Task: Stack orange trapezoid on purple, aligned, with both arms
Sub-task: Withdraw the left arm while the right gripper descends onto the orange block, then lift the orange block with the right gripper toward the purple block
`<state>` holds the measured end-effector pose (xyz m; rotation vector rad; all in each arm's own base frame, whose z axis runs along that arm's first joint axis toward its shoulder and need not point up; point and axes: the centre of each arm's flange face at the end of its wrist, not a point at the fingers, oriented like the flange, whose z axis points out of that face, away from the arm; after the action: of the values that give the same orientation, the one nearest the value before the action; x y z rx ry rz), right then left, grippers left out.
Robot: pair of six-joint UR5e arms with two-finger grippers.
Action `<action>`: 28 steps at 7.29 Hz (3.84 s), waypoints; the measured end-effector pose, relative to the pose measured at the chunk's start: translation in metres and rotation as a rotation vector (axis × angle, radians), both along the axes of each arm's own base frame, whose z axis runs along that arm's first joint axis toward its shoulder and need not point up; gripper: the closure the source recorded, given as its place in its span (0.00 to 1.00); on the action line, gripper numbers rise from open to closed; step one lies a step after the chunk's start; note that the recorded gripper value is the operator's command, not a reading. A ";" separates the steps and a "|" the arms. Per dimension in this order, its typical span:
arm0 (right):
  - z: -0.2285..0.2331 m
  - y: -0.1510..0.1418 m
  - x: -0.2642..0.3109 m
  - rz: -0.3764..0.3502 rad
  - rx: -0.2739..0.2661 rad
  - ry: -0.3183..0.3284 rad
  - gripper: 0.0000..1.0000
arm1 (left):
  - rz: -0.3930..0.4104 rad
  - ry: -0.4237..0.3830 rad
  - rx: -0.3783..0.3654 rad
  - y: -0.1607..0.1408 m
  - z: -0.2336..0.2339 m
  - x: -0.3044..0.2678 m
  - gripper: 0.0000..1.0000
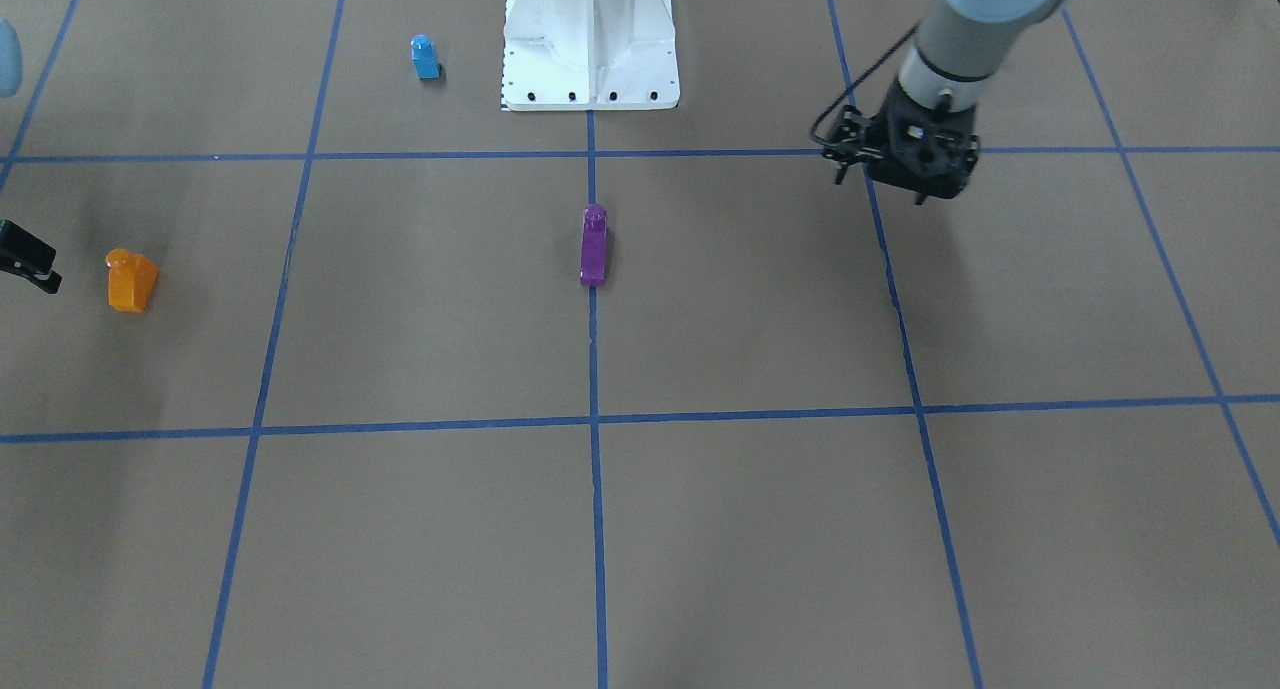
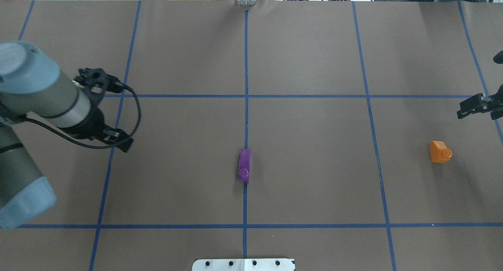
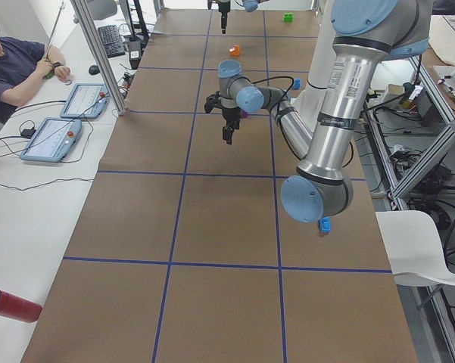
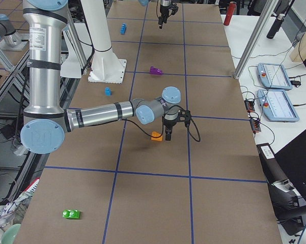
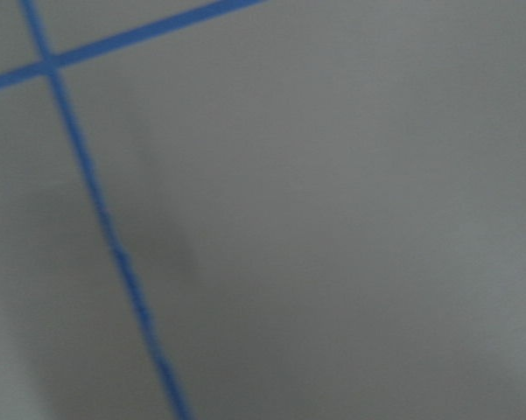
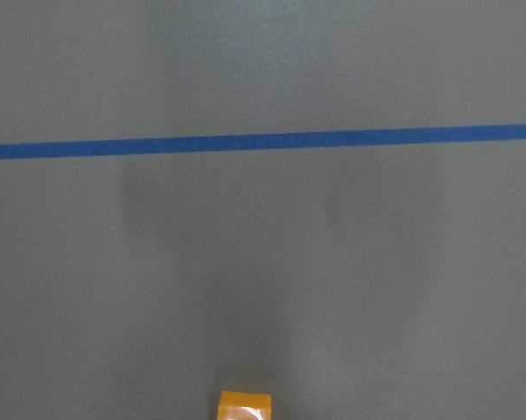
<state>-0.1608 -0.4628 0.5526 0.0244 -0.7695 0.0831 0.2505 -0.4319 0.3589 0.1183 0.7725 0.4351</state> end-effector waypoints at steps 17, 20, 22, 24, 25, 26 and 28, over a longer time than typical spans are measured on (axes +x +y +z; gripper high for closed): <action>-0.106 0.001 -0.134 -0.021 0.071 -0.026 1.00 | 0.003 -0.042 0.063 -0.027 0.146 -0.216 0.00; -0.225 -0.015 -0.199 0.043 -0.025 -0.074 1.00 | -0.155 -0.058 -0.060 0.002 0.219 -0.308 0.00; -0.294 0.009 -0.258 0.052 -0.085 -0.100 1.00 | -0.199 0.041 -0.111 0.011 0.234 -0.321 0.00; -0.348 0.044 -0.318 0.067 -0.126 -0.081 1.00 | -0.203 0.091 -0.119 0.012 0.232 -0.320 0.00; -0.367 0.057 -0.345 0.084 -0.161 -0.070 1.00 | -0.204 0.096 -0.120 0.012 0.232 -0.320 0.00; -0.380 0.067 -0.370 0.108 -0.197 -0.059 1.00 | -0.204 0.098 -0.120 0.012 0.232 -0.320 0.00; -0.392 0.085 -0.400 0.139 -0.214 -0.042 1.00 | -0.203 0.099 -0.119 0.012 0.232 -0.320 0.00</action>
<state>-0.5608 -0.3782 0.1610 -0.1271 -0.7970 0.2984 -0.0697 -0.4200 0.5906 0.1063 0.8723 0.1910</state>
